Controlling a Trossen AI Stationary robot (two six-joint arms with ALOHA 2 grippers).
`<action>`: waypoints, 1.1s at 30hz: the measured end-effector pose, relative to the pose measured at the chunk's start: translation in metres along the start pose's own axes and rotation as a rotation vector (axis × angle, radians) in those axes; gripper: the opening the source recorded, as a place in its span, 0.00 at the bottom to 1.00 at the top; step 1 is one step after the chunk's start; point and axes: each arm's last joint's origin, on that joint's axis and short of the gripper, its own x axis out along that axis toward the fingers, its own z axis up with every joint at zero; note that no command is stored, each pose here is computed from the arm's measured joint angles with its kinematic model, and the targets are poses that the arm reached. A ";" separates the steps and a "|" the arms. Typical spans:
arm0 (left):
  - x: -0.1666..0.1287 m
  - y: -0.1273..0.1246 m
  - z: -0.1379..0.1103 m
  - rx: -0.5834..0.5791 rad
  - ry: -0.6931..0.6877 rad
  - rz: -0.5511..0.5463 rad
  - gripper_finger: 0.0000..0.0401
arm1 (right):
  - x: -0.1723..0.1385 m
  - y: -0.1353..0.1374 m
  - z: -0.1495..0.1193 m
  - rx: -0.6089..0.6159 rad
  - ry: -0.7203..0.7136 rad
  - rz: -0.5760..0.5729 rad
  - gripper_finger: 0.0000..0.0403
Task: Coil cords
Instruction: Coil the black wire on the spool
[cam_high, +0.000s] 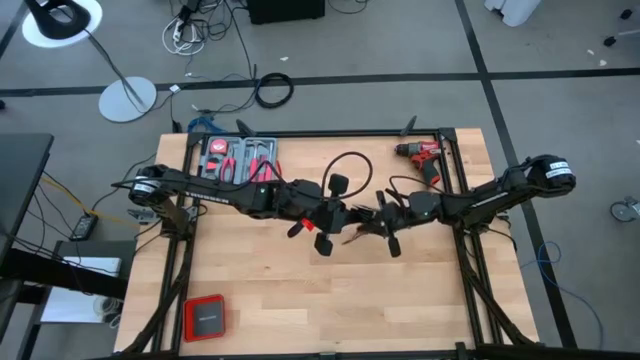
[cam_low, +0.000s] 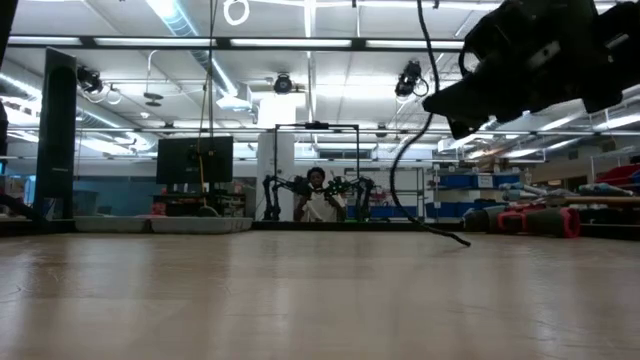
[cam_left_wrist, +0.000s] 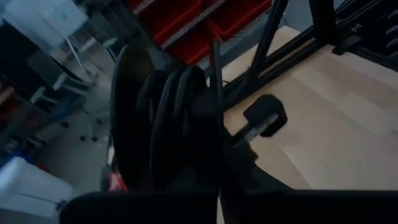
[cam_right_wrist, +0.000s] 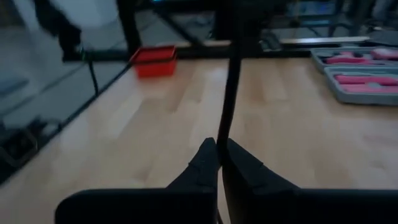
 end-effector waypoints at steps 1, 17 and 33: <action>0.000 -0.001 -0.001 -0.012 0.015 -0.010 0.00 | 0.000 0.002 -0.001 -0.026 0.013 0.011 0.01; -0.003 -0.007 -0.024 -0.168 0.236 -0.101 0.00 | -0.002 0.009 -0.017 -0.163 0.175 0.073 0.00; -0.003 -0.007 -0.027 -0.184 0.262 -0.105 0.00 | -0.004 0.011 -0.002 -0.321 0.033 0.109 0.00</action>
